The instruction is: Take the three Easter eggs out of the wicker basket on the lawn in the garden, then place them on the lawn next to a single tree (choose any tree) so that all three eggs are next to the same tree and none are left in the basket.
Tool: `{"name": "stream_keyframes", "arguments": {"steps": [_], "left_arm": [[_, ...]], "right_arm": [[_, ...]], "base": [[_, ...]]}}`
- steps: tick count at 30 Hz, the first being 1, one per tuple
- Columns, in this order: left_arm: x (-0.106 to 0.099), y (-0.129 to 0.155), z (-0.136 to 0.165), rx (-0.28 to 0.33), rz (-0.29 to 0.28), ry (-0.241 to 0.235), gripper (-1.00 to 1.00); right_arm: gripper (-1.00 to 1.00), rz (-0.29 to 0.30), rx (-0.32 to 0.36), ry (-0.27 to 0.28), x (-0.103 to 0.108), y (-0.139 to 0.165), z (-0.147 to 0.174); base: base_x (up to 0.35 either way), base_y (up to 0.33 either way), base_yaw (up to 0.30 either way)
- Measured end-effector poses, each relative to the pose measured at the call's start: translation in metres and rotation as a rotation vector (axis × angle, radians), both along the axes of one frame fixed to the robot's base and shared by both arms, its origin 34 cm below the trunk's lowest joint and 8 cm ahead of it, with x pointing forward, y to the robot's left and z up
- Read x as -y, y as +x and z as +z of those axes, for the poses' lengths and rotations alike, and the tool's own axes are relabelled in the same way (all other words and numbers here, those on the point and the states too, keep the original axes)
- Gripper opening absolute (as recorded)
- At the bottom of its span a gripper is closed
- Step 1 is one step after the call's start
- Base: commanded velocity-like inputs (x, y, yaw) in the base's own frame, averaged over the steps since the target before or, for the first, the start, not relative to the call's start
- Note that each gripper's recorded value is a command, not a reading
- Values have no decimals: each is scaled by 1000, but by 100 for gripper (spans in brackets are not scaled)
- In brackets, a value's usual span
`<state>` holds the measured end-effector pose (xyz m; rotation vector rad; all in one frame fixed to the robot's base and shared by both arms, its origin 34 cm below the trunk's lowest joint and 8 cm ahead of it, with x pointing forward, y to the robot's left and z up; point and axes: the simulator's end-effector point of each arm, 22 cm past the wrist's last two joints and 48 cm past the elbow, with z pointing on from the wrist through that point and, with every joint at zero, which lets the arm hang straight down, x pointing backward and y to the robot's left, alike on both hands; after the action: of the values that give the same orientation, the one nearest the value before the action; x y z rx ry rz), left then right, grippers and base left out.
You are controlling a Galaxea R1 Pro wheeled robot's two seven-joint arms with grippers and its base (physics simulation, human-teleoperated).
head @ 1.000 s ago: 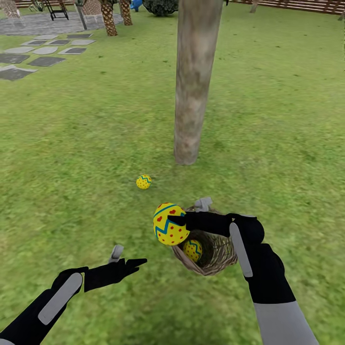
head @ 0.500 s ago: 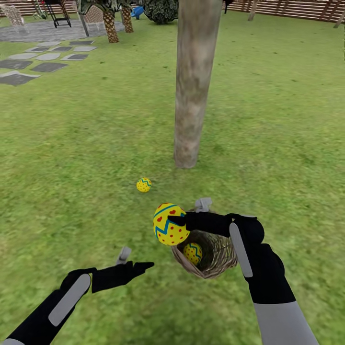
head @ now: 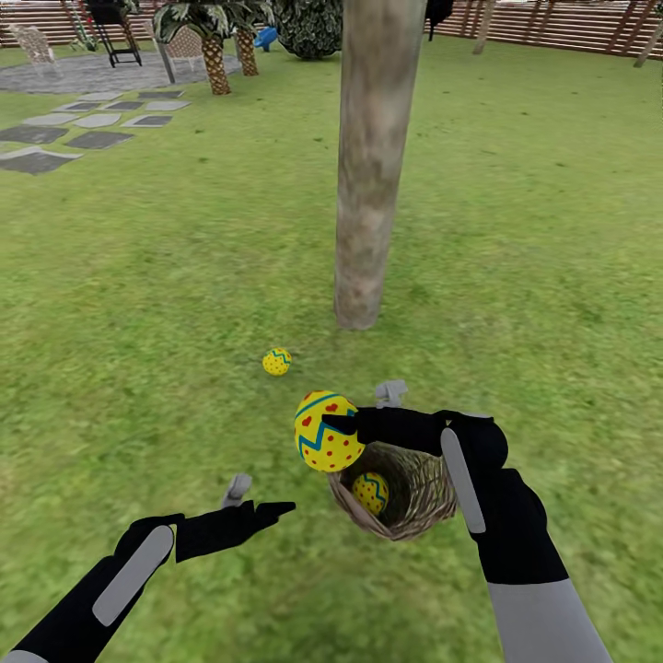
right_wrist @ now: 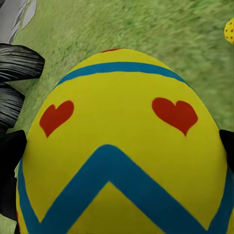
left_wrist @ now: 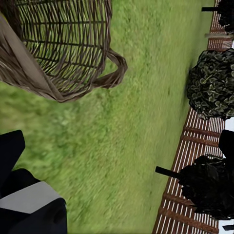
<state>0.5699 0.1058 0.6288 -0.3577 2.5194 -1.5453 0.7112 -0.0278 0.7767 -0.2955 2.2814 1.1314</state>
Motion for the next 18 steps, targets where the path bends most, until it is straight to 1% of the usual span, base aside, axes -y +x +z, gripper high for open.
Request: {"name": "stream_keyframes", "arguments": {"steps": [14,18], "left_arm": [[0,5,11,24,0,-2,100],[0,6,13,31,-1,-2,100]], "right_arm": [[-100,0,23,0,0,1,13],[-100,0,29,0,0,1,17]], "base": [[0,0,-2],[0,0,-137]]}}
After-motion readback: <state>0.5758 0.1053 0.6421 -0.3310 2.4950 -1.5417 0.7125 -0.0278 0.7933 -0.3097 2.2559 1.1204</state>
